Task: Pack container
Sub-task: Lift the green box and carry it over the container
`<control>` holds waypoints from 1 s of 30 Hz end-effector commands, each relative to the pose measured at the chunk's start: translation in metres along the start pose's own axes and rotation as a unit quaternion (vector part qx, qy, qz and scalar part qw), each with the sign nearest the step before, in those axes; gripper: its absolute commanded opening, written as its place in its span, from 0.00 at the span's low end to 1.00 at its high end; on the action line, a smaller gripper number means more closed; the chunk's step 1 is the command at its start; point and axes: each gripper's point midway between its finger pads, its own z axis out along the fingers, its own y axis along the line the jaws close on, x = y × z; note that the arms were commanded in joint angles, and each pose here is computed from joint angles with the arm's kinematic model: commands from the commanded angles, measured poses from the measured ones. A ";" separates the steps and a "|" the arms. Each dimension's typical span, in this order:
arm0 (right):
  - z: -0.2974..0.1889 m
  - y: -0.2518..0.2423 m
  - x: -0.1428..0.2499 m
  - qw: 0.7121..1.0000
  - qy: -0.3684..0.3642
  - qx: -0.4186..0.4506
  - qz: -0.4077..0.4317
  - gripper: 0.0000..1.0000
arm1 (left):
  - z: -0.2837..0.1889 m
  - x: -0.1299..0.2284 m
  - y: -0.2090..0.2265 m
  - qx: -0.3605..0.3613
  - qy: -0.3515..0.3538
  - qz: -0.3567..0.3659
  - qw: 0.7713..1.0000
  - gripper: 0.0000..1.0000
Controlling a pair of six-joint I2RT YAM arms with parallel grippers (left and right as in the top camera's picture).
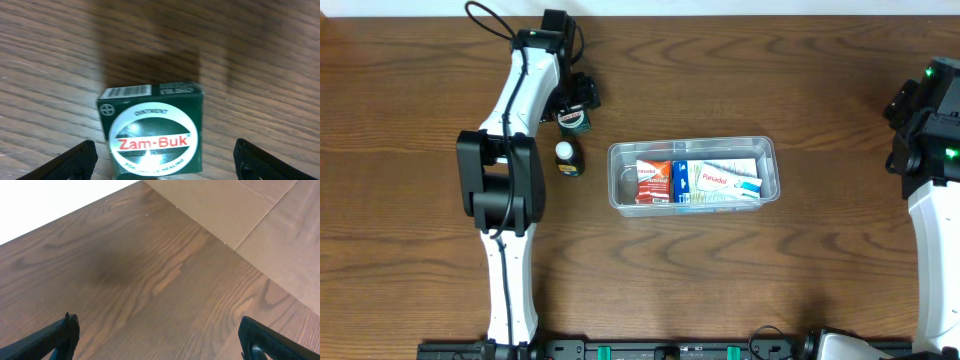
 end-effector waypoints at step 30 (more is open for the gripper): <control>0.002 -0.004 0.000 1.000 0.000 0.010 0.007 0.99 | 0.009 0.013 0.011 -0.028 0.031 0.010 0.999 0.66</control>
